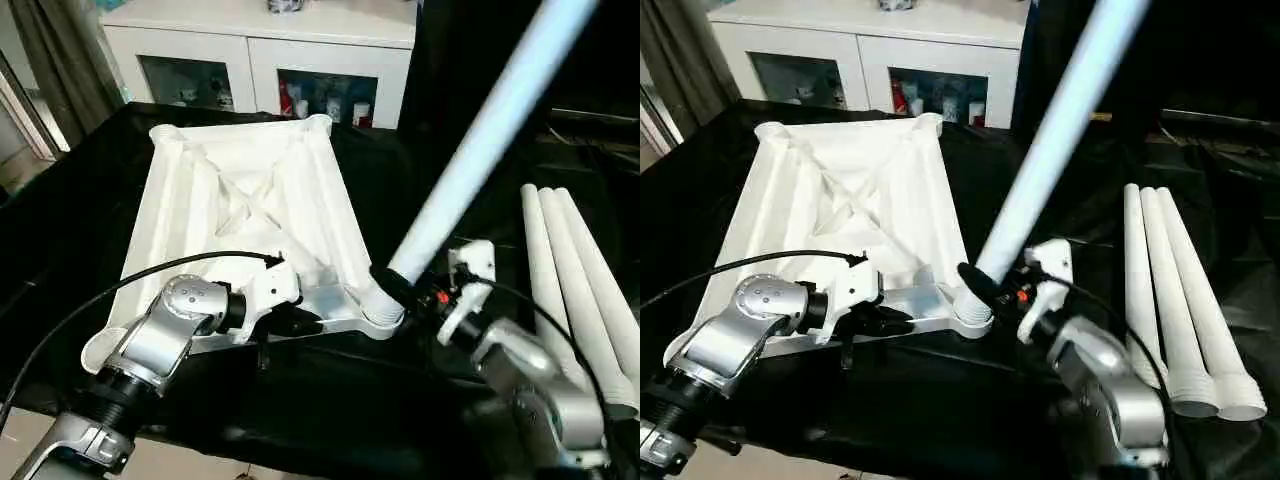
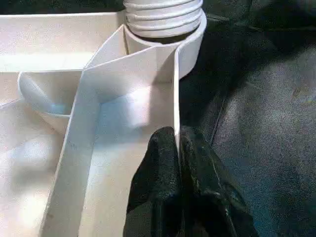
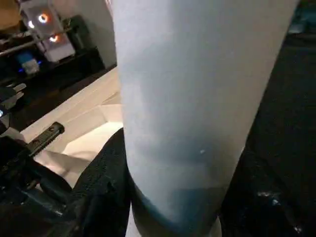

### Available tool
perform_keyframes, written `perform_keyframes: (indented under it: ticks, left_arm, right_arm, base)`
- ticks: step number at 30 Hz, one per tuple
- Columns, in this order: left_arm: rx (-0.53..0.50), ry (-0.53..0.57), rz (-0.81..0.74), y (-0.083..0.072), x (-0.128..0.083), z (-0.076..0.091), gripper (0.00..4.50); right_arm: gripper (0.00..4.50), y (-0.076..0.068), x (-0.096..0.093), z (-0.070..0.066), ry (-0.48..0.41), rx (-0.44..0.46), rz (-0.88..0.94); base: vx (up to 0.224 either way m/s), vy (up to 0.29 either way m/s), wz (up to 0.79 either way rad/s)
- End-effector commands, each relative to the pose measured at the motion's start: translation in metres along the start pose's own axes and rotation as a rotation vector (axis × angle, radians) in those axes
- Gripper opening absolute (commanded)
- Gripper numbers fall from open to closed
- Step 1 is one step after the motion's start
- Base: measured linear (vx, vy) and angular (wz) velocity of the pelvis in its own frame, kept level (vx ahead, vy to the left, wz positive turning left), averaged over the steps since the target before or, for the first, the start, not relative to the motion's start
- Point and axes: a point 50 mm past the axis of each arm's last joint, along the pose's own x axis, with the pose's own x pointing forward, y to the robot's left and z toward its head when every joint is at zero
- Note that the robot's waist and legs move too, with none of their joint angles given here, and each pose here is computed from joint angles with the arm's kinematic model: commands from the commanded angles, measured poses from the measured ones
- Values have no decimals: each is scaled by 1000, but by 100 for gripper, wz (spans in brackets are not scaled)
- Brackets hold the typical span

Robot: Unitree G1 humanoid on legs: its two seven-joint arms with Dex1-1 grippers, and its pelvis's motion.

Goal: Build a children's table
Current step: Insert table leg to table base

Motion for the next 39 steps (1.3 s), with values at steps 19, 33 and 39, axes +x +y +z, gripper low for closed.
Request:
perform_keyframes:
  ticks: [19,33,39]
  left_arm:
    - [61,19,-21,2,2,6,0]
    - [78,-9,-30,-1,0,5,0]
    - [120,-55,-135,-9,-6,9,0]
  right_arm:
    - [188,14,2,-31,293,-164,135]
    - [188,8,0,-38,373,-150,225]
    - [188,9,-6,-43,383,-144,291]
  base:
    - [0,0,0]
    - [0,0,0]
    - [0,0,0]
